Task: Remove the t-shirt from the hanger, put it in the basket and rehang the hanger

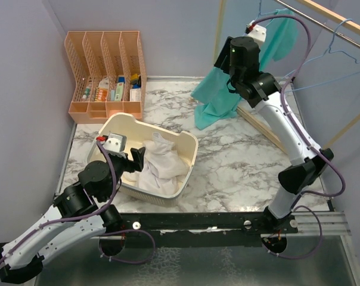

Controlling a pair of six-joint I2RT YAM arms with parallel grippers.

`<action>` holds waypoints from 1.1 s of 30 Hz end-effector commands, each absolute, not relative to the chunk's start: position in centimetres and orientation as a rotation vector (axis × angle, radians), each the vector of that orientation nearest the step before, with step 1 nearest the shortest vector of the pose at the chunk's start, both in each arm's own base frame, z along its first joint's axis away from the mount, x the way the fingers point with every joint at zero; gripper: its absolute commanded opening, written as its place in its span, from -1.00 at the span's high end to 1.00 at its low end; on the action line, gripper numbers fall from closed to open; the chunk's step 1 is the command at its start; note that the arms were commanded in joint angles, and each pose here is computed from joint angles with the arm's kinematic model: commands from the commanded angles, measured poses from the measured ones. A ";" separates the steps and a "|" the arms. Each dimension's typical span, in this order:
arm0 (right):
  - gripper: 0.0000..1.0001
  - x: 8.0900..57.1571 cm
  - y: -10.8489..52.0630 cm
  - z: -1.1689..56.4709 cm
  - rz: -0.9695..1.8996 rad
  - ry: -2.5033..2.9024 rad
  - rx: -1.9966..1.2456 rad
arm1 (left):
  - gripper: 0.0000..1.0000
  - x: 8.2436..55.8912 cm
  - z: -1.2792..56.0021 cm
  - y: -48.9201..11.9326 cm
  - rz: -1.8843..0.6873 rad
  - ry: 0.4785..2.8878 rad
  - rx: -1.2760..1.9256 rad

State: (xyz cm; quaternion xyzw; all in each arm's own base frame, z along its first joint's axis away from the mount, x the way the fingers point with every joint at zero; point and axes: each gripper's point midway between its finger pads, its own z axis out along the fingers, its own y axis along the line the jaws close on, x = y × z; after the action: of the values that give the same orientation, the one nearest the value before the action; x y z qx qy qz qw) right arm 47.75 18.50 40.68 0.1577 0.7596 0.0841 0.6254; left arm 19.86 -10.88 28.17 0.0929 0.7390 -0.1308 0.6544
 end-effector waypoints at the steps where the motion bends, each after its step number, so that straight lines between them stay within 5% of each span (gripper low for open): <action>1: -0.17 45.5 14.6 44.2 0.063 1.632 0.398 | -0.50 20.0 28.2 -12.0 -0.332 1.670 0.233; 23: -0.04 46.2 14.7 44.4 0.048 1.650 0.321 | -0.50 20.0 27.9 -12.6 -0.342 1.681 0.261; 33: -0.18 46.4 17.4 46.5 0.254 1.586 0.299 | -0.50 20.0 28.0 -12.4 -0.339 1.677 0.255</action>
State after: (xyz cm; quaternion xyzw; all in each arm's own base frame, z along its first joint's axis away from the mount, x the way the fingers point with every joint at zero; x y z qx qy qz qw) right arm 46.52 16.20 43.91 0.1317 0.7315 0.0552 0.6667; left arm 19.98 -12.16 27.68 0.1131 0.7440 -0.1400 0.6435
